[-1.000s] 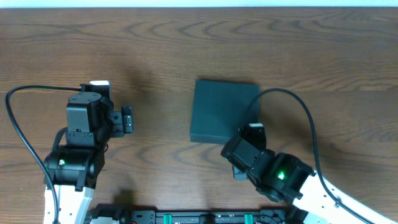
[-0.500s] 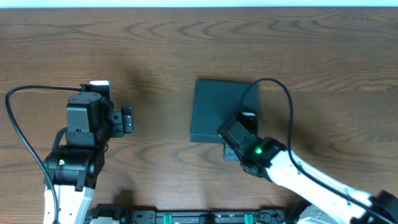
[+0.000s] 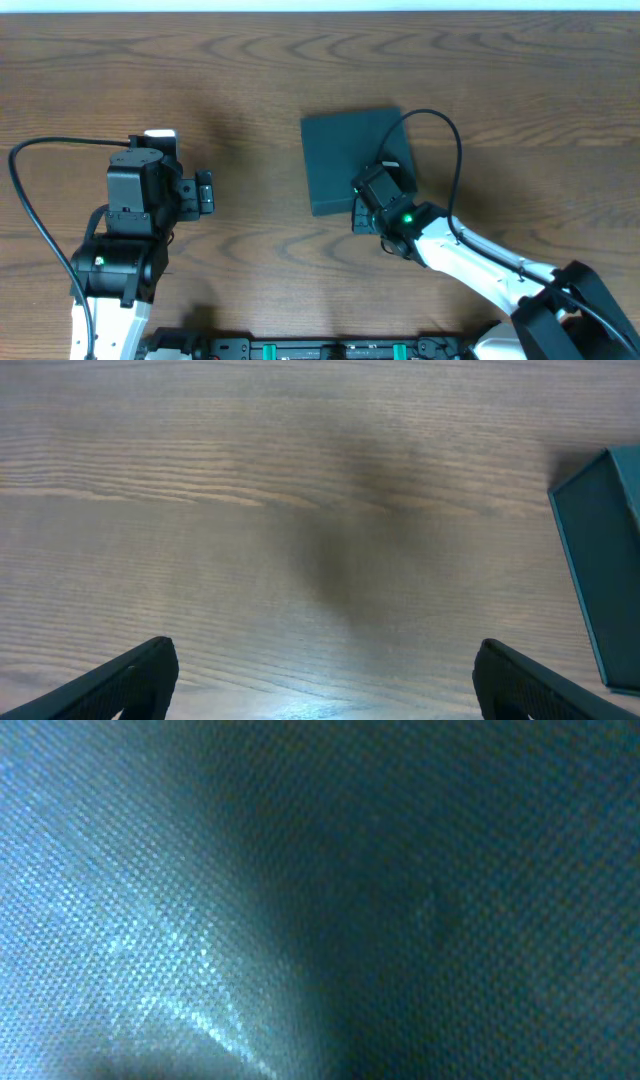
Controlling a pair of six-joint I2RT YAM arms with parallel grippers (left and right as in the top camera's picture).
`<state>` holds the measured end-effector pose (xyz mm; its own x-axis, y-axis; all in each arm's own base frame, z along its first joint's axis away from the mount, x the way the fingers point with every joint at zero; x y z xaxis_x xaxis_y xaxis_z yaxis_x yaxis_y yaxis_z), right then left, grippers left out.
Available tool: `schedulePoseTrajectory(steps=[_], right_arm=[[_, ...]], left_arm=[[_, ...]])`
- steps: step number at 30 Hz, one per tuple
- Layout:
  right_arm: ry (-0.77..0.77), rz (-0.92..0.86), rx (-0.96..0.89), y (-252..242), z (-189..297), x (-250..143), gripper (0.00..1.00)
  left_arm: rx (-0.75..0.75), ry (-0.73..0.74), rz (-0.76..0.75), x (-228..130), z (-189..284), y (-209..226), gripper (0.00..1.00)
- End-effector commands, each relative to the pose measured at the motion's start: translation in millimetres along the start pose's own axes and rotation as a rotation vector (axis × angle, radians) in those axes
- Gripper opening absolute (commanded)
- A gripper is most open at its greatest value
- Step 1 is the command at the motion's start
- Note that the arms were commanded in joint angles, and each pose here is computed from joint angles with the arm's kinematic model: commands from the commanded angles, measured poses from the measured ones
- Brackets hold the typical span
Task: Pack container
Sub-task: 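Push the closed box's near side to straighten it with the right gripper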
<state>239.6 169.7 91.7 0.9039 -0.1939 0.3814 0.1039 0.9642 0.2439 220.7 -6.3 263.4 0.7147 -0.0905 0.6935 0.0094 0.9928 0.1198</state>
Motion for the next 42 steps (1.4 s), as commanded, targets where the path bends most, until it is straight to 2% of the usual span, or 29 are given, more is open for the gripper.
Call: schedulePoseTrajectory(steps=[1, 7, 13, 17, 24, 28, 32, 35, 42], right_arm=[[-0.048, 0.007, 0.073, 18, 7, 20, 0.02], [-0.109, 0.001, 0.188, 46, 19, 45, 0.02], [-0.145, 0.046, 0.187, 59, 19, 61, 0.01], [-0.118, 0.064, 0.160, 62, 19, 64, 0.01], [-0.105, 0.112, 0.181, 70, 58, 73, 0.01], [-0.055, 0.112, 0.113, 53, 80, 63, 0.01], [0.024, 0.123, -0.003, 34, 74, 45, 0.01], [-0.007, 0.149, -0.069, 25, 62, 36, 0.02], [-0.072, 0.166, 0.007, 23, 32, 32, 0.02]], left_arm=[[0.003, 0.002, -0.012, -2, 0, 1, 0.95], [0.003, 0.002, -0.012, -2, 0, 1, 0.95], [0.003, 0.002, -0.012, -2, 0, 1, 0.95], [0.003, 0.002, -0.012, -2, 0, 1, 0.95], [0.003, 0.002, -0.012, -2, 0, 1, 0.95], [0.003, 0.002, -0.012, -2, 0, 1, 0.95], [0.003, 0.002, -0.012, -2, 0, 1, 0.95], [0.003, 0.002, -0.012, -2, 0, 1, 0.95], [0.003, 0.002, -0.012, -2, 0, 1, 0.95]])
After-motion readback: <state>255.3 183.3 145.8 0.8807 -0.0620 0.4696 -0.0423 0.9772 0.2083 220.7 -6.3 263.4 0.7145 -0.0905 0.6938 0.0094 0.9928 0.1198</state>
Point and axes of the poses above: each gripper's point midway between its finger pads, its own z axis back along the fingers, its own y axis along the line the jaws close on, x = y × z, the point moved 8 cm from there along z, back along the fingers, and after that the axes turned 5 degrees about -z, right-handed, at the moved point
